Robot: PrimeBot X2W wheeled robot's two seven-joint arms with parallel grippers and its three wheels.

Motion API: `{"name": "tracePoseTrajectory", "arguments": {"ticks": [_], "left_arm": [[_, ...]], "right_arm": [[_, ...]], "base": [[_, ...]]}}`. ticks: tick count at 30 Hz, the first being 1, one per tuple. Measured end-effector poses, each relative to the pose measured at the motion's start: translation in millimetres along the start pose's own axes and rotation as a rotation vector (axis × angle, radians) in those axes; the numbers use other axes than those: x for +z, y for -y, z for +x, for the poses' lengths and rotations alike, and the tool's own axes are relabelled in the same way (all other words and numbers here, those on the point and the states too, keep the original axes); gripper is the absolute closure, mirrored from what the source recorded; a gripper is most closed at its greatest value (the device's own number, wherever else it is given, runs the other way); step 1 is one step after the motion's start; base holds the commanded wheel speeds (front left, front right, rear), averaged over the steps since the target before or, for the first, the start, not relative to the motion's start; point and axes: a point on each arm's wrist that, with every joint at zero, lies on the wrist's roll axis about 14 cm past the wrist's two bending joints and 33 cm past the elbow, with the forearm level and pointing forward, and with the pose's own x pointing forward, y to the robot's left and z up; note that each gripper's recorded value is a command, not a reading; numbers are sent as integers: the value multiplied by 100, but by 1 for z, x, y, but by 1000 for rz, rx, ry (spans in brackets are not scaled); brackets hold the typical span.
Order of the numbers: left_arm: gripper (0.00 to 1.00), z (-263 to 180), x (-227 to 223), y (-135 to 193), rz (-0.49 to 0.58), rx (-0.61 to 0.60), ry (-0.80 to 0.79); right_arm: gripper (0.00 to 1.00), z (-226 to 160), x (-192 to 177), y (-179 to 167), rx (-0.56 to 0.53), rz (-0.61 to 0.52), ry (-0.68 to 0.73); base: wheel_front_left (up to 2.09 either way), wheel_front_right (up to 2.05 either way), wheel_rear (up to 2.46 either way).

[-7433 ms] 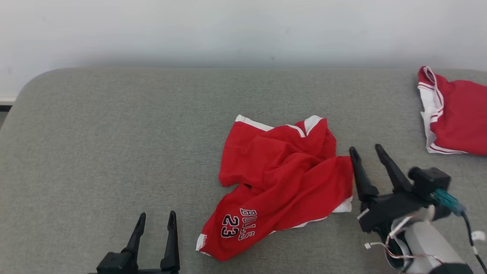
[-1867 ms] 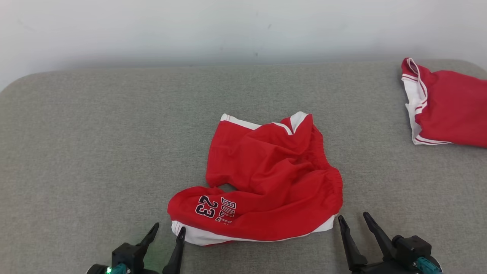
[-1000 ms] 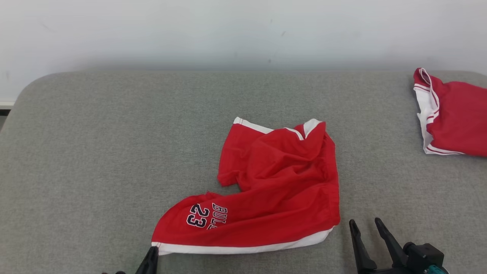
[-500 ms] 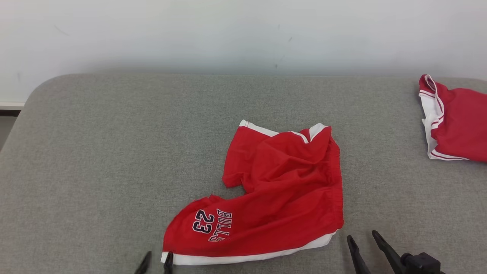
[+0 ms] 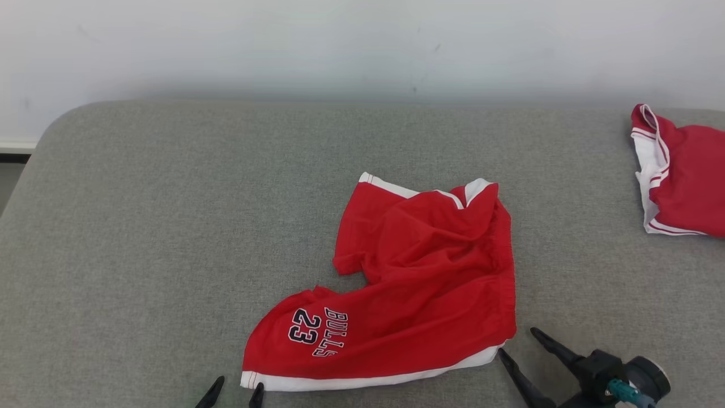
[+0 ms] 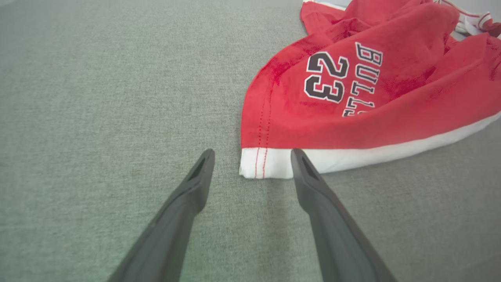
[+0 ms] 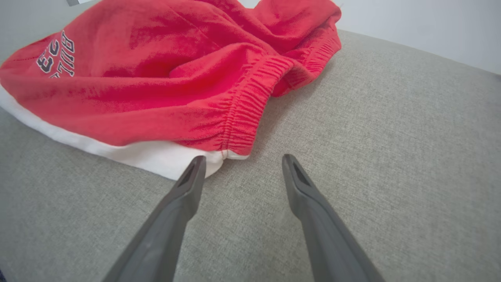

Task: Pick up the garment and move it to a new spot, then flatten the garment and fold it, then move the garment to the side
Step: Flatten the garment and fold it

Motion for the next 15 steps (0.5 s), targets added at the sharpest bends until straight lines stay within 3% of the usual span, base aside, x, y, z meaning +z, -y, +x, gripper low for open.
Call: {"name": "tracePoseTrajectory", "arguments": {"ticks": [11,12,13,14,15], "left_arm": [[0,13,-10,0,4,-38,-63],[52,13,-12,2,0,-45,-69],[69,15,-12,4,-7,-49,-72],[100,16,-12,5,-12,-52,-74],[100,16,-12,5,-7,-56,-76]], "right_arm": [[0,19,-4,-7,122,-76,-62],[31,20,-6,-9,134,-81,-69],[64,22,-5,-10,145,-86,-72],[100,24,-4,-12,154,-91,-71],[100,25,-3,-12,158,-90,-71]], "base": [[0,0,0],[0,0,0],[0,0,0],[0,0,0],[0,0,0]]}}
